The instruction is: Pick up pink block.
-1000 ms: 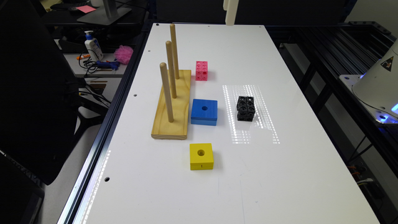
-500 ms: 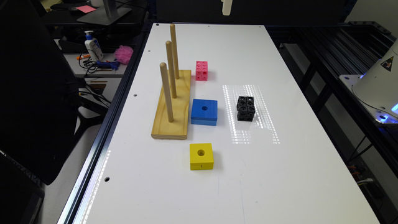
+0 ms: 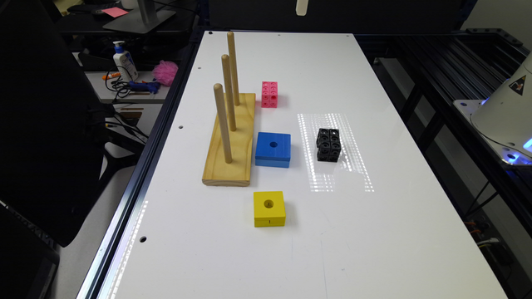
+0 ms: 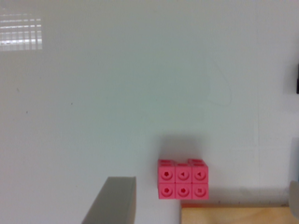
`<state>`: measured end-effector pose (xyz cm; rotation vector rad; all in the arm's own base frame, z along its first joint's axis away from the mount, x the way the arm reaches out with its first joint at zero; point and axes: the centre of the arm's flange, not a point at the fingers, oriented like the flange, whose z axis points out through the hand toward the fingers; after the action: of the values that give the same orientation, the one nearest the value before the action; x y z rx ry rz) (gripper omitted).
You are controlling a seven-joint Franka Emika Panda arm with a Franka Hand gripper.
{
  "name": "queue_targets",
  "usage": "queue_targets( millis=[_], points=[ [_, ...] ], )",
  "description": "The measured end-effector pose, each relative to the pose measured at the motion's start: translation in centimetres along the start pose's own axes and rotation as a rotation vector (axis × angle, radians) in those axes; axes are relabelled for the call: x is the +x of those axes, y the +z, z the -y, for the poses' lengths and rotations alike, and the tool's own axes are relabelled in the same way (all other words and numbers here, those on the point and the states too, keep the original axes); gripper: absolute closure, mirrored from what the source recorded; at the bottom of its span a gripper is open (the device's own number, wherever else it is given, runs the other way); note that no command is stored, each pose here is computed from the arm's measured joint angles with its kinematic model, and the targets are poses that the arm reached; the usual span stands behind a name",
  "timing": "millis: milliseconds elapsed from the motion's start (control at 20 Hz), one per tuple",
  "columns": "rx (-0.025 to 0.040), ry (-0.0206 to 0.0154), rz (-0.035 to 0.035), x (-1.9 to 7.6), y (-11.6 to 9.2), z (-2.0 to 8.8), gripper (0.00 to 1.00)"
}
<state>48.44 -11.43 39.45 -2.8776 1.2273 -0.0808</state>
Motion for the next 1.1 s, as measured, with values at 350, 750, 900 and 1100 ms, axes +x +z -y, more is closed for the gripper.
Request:
queue_targets(
  millis=[350,750,900,1100],
  points=[
    [-0.0110,0.0002,0.0194,0.46,2.7,0.3,0.00],
    [-0.0140,0.0006,0.0275,1.35,7.2,0.8,0.00],
    [-0.0196,0.0007,0.0372,1.29,8.7,0.7,0.00],
    [-0.0199,0.0010,0.0395,1.50,10.9,0.9,0.00]
  ],
)
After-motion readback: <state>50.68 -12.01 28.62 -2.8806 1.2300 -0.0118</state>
